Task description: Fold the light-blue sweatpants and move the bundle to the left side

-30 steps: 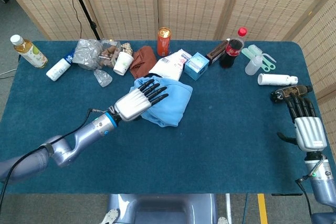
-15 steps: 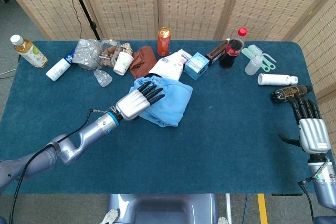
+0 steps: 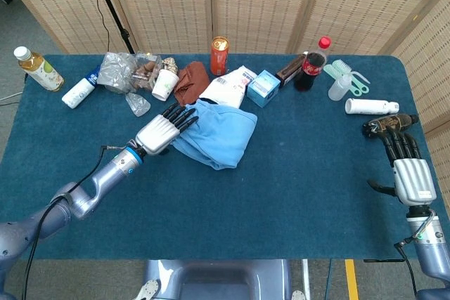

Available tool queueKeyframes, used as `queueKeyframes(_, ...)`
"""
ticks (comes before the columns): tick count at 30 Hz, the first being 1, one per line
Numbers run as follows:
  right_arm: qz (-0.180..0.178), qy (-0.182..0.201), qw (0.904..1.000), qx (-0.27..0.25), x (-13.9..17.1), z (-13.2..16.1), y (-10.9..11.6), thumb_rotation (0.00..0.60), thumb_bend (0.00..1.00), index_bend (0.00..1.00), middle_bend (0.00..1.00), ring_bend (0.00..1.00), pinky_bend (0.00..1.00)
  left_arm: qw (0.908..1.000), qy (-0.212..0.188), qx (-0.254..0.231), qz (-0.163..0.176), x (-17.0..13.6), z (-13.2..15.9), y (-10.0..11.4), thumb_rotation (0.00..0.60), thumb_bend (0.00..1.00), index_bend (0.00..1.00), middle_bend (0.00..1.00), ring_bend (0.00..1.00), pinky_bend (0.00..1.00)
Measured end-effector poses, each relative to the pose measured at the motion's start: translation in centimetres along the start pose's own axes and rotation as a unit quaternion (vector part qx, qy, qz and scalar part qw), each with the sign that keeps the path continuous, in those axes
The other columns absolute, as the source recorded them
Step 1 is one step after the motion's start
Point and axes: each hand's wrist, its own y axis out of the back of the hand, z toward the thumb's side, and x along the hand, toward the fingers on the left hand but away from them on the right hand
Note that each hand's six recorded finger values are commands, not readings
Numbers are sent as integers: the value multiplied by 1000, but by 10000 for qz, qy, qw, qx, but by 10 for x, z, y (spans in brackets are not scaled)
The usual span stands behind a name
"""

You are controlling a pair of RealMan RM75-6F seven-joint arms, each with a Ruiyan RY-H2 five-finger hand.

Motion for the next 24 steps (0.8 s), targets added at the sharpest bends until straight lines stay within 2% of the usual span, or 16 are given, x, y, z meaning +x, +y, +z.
queueKeyframes(4, -25, -1, 10000, -25, 1, 0, 2, 600, 0, 0, 0, 0, 0, 9999, -16, -11, 102, 6, 7, -5, 600, 0, 0, 0, 0, 0)
queueKeyframes(11, -43, 2, 10000, -62, 3, 0, 4, 600, 0, 0, 0, 0, 0, 9999, -157, -44, 16, 12, 19, -15, 600, 0, 0, 0, 0, 0)
queueKeyframes(24, -54, 18, 9999, -104, 3, 1, 6, 600, 0, 0, 0, 0, 0, 10000, -73, -52, 9, 26, 28, -20, 600, 0, 0, 0, 0, 0)
